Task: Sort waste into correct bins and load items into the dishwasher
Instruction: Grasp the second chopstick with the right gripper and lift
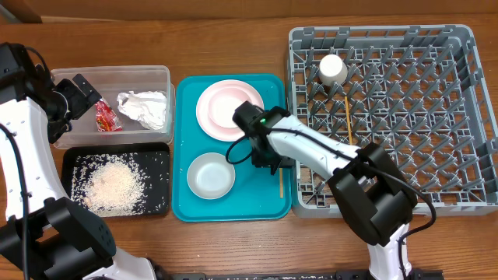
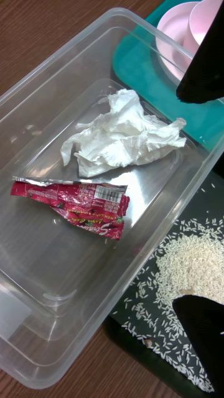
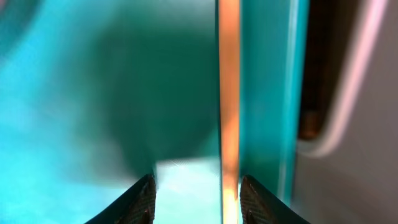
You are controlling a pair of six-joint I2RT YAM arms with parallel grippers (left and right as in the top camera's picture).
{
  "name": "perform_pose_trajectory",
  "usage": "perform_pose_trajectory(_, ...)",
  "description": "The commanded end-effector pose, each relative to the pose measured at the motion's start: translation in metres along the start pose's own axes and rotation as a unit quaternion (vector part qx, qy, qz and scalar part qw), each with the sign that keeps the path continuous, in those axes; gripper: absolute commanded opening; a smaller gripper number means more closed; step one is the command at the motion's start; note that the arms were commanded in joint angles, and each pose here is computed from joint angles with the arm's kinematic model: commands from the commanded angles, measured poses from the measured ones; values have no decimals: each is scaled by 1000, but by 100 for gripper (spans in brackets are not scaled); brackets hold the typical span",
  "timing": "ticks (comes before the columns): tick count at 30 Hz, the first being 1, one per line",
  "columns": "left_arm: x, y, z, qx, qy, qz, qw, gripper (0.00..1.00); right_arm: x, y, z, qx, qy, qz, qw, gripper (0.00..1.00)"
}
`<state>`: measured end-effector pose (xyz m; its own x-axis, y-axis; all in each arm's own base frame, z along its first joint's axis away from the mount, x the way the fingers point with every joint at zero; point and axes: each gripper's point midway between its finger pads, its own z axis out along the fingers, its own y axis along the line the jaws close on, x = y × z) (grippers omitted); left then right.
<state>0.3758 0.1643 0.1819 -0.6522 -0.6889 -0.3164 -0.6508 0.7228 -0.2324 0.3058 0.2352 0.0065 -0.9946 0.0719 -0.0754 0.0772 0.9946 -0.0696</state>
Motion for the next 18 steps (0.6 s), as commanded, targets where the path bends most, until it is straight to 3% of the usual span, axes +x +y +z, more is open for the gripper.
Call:
perform_pose_trajectory(1,-1,-3,-10,2,-13,15,1000,100,5,9,5,-42,34,10,998,45)
perform_pose_trajectory(5,-1,-3,-10,2,-13,15,1000,100,6,13,6,-51,35,10,998,45)
perform_pose_trajectory(11,-1,-3,-10,2,-13,15,1000,100,6,14,6,-52,35,9,998,27)
perform_pose_trajectory(18,-1,-3,-10,2,-13,15,1000,100,7,13,6,-52,36,9,998,22)
